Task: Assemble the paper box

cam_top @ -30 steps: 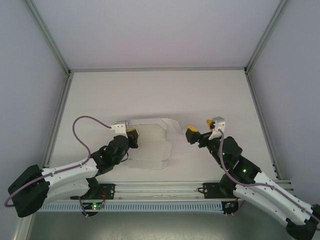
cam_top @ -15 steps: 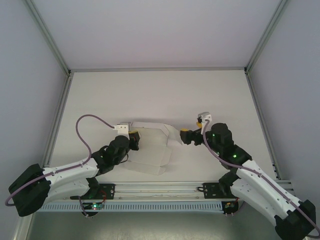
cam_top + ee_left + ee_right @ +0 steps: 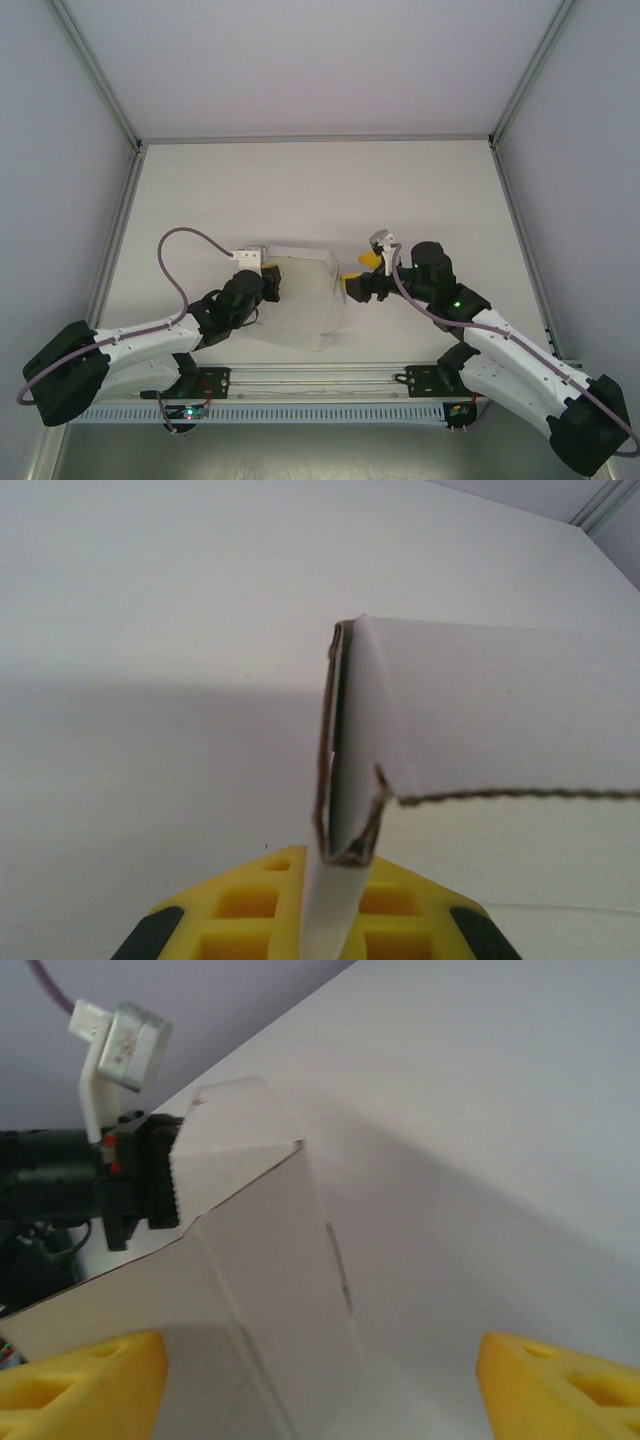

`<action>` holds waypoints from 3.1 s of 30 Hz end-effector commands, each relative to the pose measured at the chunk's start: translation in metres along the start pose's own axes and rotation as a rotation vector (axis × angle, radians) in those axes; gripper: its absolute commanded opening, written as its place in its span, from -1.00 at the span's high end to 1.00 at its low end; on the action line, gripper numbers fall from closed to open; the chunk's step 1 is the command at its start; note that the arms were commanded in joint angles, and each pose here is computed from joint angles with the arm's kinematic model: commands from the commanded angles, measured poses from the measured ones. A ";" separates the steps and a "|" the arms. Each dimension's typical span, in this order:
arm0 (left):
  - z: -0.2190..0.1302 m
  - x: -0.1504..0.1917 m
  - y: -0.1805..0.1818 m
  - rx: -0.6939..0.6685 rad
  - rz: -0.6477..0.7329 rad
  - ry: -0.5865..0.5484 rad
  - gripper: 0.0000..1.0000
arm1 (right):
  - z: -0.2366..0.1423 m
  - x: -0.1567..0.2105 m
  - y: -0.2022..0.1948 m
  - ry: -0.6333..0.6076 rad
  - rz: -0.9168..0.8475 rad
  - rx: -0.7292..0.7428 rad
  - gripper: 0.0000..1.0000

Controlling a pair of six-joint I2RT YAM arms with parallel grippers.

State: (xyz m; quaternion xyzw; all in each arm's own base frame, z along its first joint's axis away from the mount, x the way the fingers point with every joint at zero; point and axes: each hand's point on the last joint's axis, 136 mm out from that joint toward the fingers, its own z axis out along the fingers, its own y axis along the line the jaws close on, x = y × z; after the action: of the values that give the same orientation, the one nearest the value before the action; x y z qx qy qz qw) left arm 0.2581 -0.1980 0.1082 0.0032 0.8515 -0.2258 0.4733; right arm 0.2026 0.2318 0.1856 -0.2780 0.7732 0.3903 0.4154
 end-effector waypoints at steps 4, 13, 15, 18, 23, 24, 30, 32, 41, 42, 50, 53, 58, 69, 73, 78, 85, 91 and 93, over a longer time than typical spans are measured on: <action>0.000 -0.012 -0.013 0.029 0.015 -0.022 1.00 | 0.009 0.002 0.020 0.014 -0.065 -0.095 -0.56; 0.001 -0.012 -0.020 0.052 0.036 -0.009 1.00 | 0.030 -0.001 0.016 0.032 -0.094 -0.045 -0.62; 0.002 -0.012 -0.021 0.051 0.037 -0.004 1.00 | 0.034 -0.004 0.012 0.032 -0.103 -0.020 -0.58; 0.002 -0.012 -0.022 0.054 0.040 0.004 1.00 | 0.038 -0.009 0.006 0.027 -0.116 0.033 -0.50; 0.004 -0.011 -0.024 0.057 0.041 0.010 1.00 | 0.041 -0.011 -0.013 0.026 -0.125 0.202 -0.28; 0.004 -0.012 -0.024 0.056 0.039 0.010 1.00 | 0.043 -0.010 -0.018 0.029 -0.130 0.238 -0.26; 0.010 -0.013 -0.024 0.031 0.028 0.020 1.00 | 0.047 -0.011 -0.038 0.016 -0.131 0.423 0.34; 0.012 -0.013 -0.022 0.010 0.021 0.022 1.00 | 0.045 -0.013 -0.051 0.009 -0.121 0.517 0.59; 0.000 -0.011 0.046 -0.433 -0.028 0.049 1.00 | -0.011 -0.015 -0.126 -0.010 -0.048 1.142 1.00; -0.005 -0.010 0.057 -0.509 -0.027 0.050 1.00 | -0.016 -0.017 -0.129 -0.012 -0.050 1.183 1.00; -0.051 -0.005 0.118 -0.922 -0.031 0.063 1.00 | -0.063 -0.024 -0.145 -0.038 -0.053 1.458 1.00; -0.062 -0.006 0.130 -0.968 -0.046 0.068 1.00 | -0.074 -0.027 -0.147 -0.020 -0.097 1.526 1.00; -0.074 -0.015 0.133 -0.985 -0.039 0.047 1.00 | -0.087 -0.030 -0.148 -0.008 -0.140 1.608 1.00; 0.008 -0.015 0.040 -0.444 0.006 0.128 1.00 | 0.002 -0.032 -0.122 -0.166 -0.123 1.169 1.00; 0.017 -0.020 0.004 -0.260 0.007 0.132 1.00 | 0.019 -0.029 -0.119 -0.108 -0.170 1.117 0.81; 0.012 -0.026 -0.006 -0.197 -0.013 0.109 1.00 | 0.038 -0.019 -0.110 -0.043 -0.152 0.947 0.60; 0.000 -0.031 -0.005 -0.178 -0.026 0.080 1.00 | 0.033 -0.015 -0.116 -0.072 -0.009 0.806 0.58; 0.001 -0.033 -0.010 -0.151 -0.048 0.071 1.00 | 0.041 -0.017 -0.104 -0.060 -0.014 0.704 0.43; 0.003 -0.033 -0.011 -0.152 -0.047 0.073 1.00 | 0.045 -0.016 -0.102 -0.047 -0.020 0.689 0.43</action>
State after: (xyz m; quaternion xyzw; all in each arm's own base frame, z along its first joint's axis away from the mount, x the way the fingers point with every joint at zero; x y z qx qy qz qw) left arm 0.2735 -0.2108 0.1391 -0.0371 0.8830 -0.1861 0.4293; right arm 0.3027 0.2318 0.1592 -0.1297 0.8359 0.1341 0.5163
